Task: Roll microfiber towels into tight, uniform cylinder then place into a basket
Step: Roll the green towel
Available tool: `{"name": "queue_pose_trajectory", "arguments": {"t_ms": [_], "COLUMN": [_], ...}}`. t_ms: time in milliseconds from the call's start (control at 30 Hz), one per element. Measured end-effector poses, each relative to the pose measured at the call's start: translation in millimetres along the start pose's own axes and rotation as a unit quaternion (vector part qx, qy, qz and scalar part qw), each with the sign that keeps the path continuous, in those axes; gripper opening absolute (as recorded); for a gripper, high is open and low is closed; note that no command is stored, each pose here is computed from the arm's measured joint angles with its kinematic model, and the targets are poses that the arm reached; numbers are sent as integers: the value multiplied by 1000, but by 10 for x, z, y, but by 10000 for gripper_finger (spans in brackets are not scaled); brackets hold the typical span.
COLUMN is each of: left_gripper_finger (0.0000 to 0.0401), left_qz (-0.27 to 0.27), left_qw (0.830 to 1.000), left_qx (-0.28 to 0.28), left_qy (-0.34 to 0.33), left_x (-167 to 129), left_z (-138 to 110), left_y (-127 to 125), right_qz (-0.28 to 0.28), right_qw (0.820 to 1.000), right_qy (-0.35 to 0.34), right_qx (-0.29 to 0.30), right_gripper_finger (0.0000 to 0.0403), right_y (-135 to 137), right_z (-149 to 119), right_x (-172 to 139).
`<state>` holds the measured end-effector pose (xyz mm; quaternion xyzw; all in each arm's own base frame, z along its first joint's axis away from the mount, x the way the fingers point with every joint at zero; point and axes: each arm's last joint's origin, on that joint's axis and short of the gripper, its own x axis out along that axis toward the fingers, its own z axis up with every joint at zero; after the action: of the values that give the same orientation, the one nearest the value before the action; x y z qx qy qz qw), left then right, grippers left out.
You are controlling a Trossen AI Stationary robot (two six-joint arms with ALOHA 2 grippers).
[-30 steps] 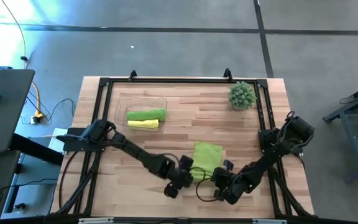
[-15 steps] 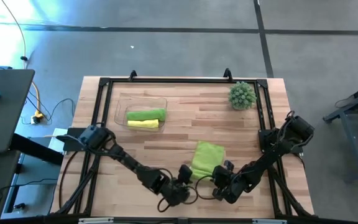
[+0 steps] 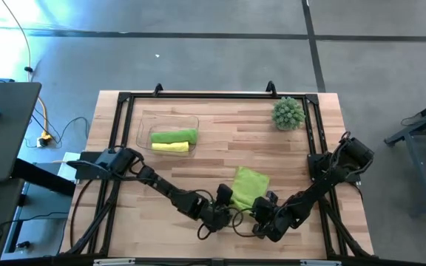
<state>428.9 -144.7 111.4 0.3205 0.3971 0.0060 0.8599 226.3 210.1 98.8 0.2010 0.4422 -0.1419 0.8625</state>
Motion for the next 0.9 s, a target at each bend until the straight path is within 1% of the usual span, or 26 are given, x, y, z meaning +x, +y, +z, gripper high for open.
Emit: {"name": "queue_pose_trajectory", "arguments": {"t_ms": [67,167,267,333,433,533,633,733,833,900], "left_gripper_finger": [161,161,161,155,130,93,54,24,8,6], "left_qz": [0,-17,-32,-53,-96,-141,-196,-258,-294,-311], "left_qw": [1000,1000,998,996,988,974,952,919,882,863], "left_qx": [-6,-15,-45,-75,-122,-174,-230,-296,-362,-392], "left_qy": [3,3,1,2,13,27,38,47,64,73], "left_x": [32,77,114,136,168,198,227,249,268,284], "left_z": [-20,-49,-74,-97,-147,-200,-252,-281,-307,-327], "left_y": [57,127,197,247,319,387,447,487,519,550], "right_qz": [0,3,3,6,22,36,54,73,102,109], "right_qw": [1000,1000,1000,1000,999,996,994,990,983,977], "right_qy": [0,-1,0,0,3,9,6,18,15,-6], "right_qx": [0,1,-3,-17,-44,-76,-90,-118,-155,-184], "right_gripper_finger": [30,30,30,36,61,93,118,130,132,133], "right_y": [0,5,6,10,29,23,37,51,107,146], "right_z": [0,0,0,8,54,105,165,177,161,133], "right_x": [0,2,2,-10,-84,-202,-324,-384,-440,-468]}}
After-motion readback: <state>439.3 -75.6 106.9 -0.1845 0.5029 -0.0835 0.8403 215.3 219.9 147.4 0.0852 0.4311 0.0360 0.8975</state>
